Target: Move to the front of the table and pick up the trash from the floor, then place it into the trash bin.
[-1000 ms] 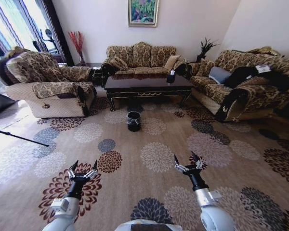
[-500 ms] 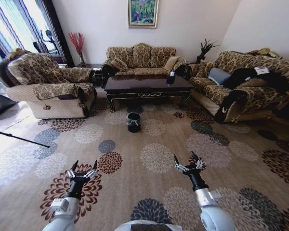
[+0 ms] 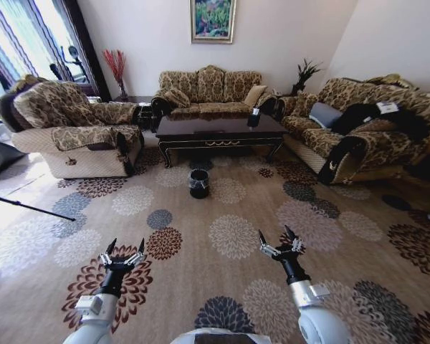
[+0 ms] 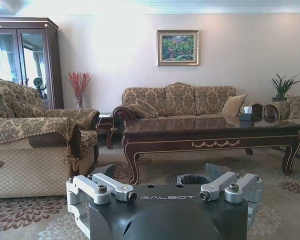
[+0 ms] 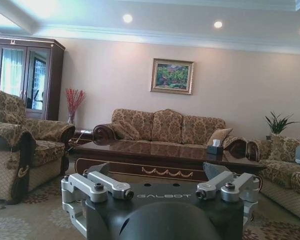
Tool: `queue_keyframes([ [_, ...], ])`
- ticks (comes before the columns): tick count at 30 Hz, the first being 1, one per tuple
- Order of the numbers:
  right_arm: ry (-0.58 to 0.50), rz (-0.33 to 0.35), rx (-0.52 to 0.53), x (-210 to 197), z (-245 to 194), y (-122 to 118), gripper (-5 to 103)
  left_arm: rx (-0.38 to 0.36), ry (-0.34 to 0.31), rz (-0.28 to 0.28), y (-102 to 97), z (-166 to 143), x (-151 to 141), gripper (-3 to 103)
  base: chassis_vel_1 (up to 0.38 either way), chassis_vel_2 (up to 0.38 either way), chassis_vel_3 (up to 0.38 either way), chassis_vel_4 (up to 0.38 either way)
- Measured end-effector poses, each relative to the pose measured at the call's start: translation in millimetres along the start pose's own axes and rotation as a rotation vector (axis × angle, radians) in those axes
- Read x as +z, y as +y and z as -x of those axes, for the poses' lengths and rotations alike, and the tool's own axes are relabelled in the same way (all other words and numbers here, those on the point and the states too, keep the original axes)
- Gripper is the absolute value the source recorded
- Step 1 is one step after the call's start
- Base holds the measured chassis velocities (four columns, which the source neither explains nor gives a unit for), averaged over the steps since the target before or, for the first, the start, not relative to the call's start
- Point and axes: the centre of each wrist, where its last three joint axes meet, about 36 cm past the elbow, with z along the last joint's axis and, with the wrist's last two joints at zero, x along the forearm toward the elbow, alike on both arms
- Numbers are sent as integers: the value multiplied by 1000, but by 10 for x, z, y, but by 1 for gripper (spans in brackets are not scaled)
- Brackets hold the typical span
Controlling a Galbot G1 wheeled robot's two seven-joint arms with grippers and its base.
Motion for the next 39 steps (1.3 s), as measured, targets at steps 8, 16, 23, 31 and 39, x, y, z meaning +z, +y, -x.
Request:
queue_keyframes([
  [8, 0, 0, 0, 0, 0, 0, 100, 0, 0, 0, 0, 0, 0, 100, 0, 0, 0, 0],
  [16, 0, 0, 0, 0, 0, 0, 100, 0, 0, 0, 0, 0, 0, 100, 0, 0, 0, 0],
  [23, 0, 0, 0, 0, 0, 0, 100, 0, 0, 0, 0, 0, 0, 100, 0, 0, 0, 0],
  [31, 0, 0, 0, 0, 0, 0, 100, 0, 0, 0, 0, 0, 0, 100, 0, 0, 0, 0],
  [39, 0, 0, 0, 0, 0, 0, 100, 0, 0, 0, 0, 0, 0, 100, 0, 0, 0, 0],
])
